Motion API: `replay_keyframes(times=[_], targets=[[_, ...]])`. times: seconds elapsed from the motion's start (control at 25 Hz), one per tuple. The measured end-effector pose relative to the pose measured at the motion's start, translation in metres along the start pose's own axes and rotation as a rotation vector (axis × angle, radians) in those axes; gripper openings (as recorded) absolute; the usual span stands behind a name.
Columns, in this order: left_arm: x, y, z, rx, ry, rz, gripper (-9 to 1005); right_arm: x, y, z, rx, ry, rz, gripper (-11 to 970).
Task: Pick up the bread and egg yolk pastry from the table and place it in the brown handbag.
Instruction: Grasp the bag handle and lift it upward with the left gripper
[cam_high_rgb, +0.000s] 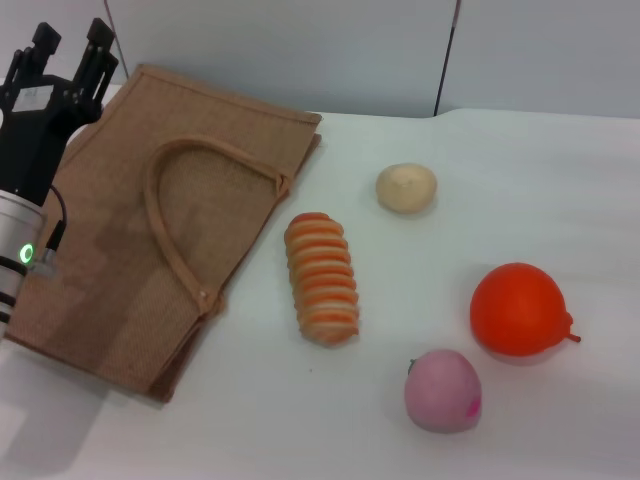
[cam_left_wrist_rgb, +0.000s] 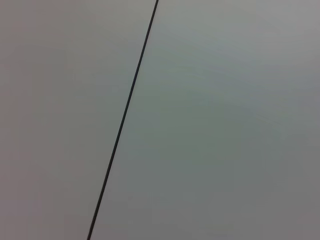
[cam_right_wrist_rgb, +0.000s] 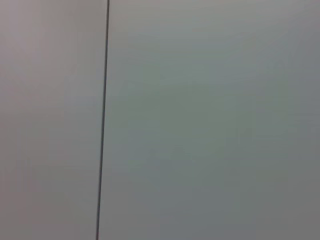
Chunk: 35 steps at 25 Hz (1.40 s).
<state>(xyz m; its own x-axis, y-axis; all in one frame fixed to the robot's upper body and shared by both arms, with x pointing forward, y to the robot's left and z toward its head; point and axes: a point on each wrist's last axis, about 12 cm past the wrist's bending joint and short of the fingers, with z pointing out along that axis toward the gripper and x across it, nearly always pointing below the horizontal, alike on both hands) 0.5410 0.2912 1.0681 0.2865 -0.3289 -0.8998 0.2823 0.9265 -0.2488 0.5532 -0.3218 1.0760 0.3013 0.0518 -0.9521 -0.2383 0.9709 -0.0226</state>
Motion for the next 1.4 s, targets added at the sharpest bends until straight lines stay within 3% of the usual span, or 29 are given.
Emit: replay_keyframes(times=[0.56,0.84,1.16,1.4], targets=[[0.004,0.001,0.002,-0.007,0.038,-0.021,713,0.001,-0.001,-0.001,0.010,0.006,0.001,853],[0.005,0.009,0.018,0.063,0.162,-0.201,712,0.003,-0.002,-0.001,0.015,0.023,0.000,852],[-0.012,0.038,0.048,0.123,0.462,-0.361,712,0.002,-0.003,-0.001,0.015,0.023,-0.003,851],[-0.030,0.052,0.070,0.088,0.666,-0.369,706,0.002,-0.002,0.002,0.007,0.020,-0.004,851]])
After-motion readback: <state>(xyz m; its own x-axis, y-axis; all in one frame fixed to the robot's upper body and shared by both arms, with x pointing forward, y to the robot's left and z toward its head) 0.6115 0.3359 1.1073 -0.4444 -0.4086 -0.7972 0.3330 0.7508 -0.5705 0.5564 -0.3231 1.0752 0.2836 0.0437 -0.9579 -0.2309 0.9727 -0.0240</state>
